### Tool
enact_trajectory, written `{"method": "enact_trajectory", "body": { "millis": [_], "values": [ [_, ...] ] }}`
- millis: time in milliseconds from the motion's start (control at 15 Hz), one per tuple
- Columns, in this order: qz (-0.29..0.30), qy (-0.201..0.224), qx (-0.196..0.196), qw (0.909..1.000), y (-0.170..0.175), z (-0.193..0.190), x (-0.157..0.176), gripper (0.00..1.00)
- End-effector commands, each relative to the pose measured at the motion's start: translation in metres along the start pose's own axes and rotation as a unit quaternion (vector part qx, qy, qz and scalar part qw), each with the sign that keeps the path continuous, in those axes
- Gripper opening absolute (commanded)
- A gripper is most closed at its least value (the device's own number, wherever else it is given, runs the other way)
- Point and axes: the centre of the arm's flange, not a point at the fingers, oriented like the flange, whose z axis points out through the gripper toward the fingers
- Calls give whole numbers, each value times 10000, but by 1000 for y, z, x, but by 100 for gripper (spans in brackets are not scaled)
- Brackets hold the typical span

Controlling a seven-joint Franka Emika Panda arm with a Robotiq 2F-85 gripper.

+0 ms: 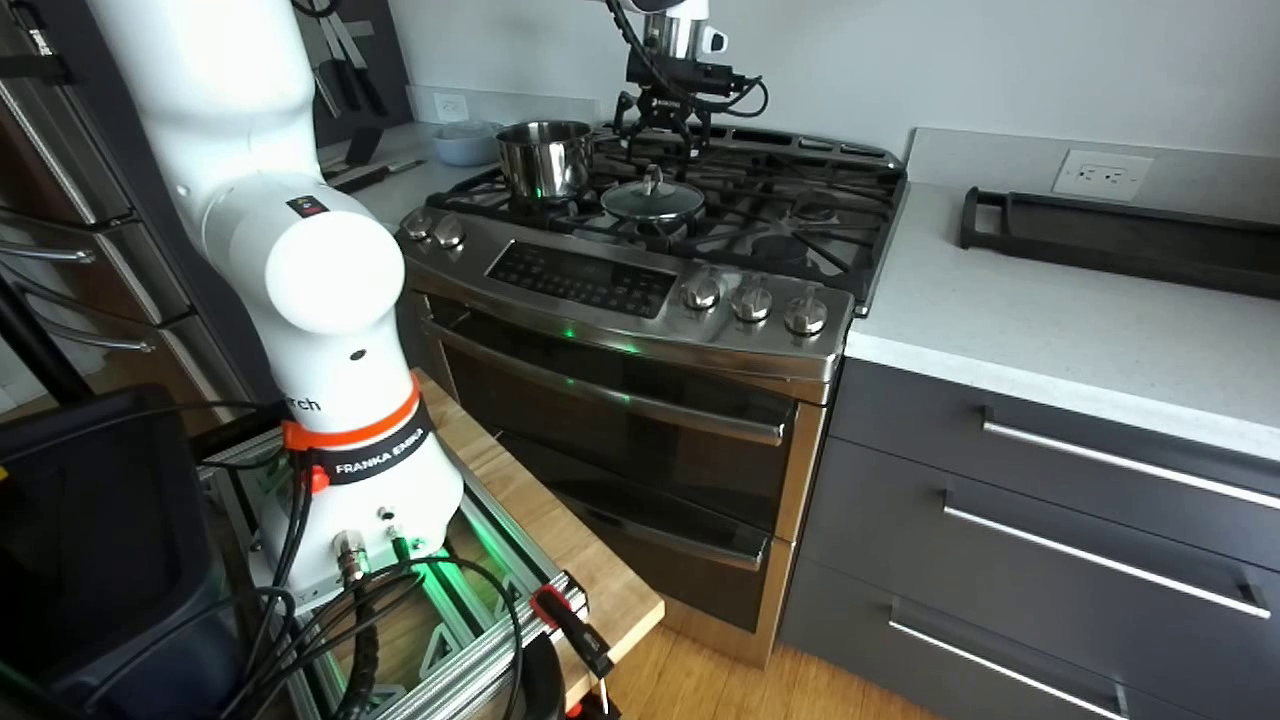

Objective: Move the lid from the stovetop to the pot

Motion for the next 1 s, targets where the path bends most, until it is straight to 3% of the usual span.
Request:
{"method": "enact_trajectory", "body": {
  "millis": [0, 200, 667, 800, 933],
  "values": [
    [47, 95, -66, 9999, 5, 6, 2, 100],
    [55, 84, -29, 9999, 5, 9, 1, 66],
    [-6, 108, -72, 9999, 0, 9, 4, 11],
    [-18, 108, -71, 9999, 0, 9, 4, 1],
    [-6, 100, -66, 9999, 0, 9, 2, 3]
  ]
}}
